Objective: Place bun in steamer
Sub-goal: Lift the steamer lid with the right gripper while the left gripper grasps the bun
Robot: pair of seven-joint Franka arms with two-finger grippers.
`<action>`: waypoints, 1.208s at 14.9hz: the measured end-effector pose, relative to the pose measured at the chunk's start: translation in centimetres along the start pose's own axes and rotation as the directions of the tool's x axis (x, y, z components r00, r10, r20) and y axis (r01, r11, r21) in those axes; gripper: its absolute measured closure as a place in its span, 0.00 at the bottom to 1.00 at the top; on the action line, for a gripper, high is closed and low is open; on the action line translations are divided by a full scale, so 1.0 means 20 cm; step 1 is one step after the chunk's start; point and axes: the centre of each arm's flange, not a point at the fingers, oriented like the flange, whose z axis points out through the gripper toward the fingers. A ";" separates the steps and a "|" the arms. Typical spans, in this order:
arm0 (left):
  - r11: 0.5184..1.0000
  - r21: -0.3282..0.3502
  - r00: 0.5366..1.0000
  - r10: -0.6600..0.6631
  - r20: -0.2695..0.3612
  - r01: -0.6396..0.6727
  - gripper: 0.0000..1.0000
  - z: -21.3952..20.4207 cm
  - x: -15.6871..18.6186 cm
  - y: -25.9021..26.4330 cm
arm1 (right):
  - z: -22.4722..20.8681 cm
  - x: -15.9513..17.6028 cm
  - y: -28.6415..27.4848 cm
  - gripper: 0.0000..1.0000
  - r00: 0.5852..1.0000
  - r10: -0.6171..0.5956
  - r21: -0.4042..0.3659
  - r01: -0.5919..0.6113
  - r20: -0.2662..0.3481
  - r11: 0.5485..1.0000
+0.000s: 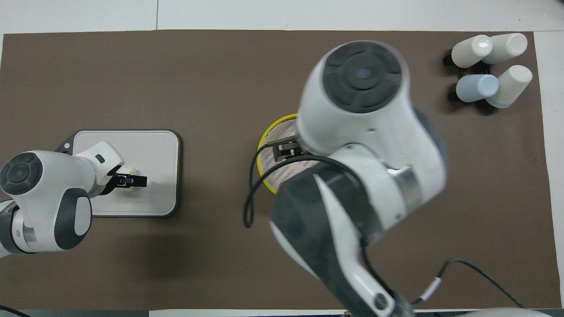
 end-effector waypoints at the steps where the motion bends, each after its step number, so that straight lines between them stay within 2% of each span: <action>1: 1.000 0.000 1.000 0.013 0.003 -0.013 0.00 0.02 0.00 0.01 | 0.15 0.05 -0.16 0.00 0.999 0.026 0.004 -0.026 -0.019 1.000; 2: 1.000 0.000 1.000 0.027 0.005 -0.027 0.00 0.02 0.00 0.02 | 0.30 0.09 -0.28 0.00 0.998 0.044 0.014 -0.044 -0.039 0.999; 3: 0.999 0.000 0.999 0.038 0.005 -0.038 0.07 0.02 0.00 0.03 | 0.42 0.12 -0.36 0.00 0.997 0.049 0.020 -0.048 -0.054 0.999; 5: 0.999 0.000 0.999 0.051 0.005 -0.051 0.32 0.02 0.00 0.04 | 0.55 0.15 -0.40 0.00 0.998 0.048 0.017 -0.047 -0.051 0.999; 7: 0.999 0.000 0.999 0.054 0.006 -0.054 0.53 0.03 0.00 0.04 | 0.58 0.15 -0.39 0.00 0.998 0.049 0.009 -0.049 -0.042 0.999; 8: 0.999 0.000 0.999 0.054 0.006 -0.054 0.56 0.02 0.00 0.04 | 0.60 0.14 -0.39 0.00 0.998 0.048 0.009 -0.048 -0.041 0.999; 13: 0.999 -0.002 0.999 0.050 0.018 -0.050 0.56 -0.05 0.06 0.03 | 0.71 0.05 -0.41 0.00 0.996 0.068 0.019 -0.067 -0.053 0.998; 15: 1.000 -0.014 0.998 0.001 0.059 0.000 0.56 -0.24 0.16 0.03 | 0.75 0.03 -0.40 0.00 0.996 0.067 0.024 -0.065 -0.061 0.998; 18: 0.997 -0.019 0.993 -0.071 0.096 0.074 0.56 -0.66 0.30 0.07 | 0.75 0.02 -0.37 0.10 0.997 0.055 0.019 -0.054 -0.060 0.998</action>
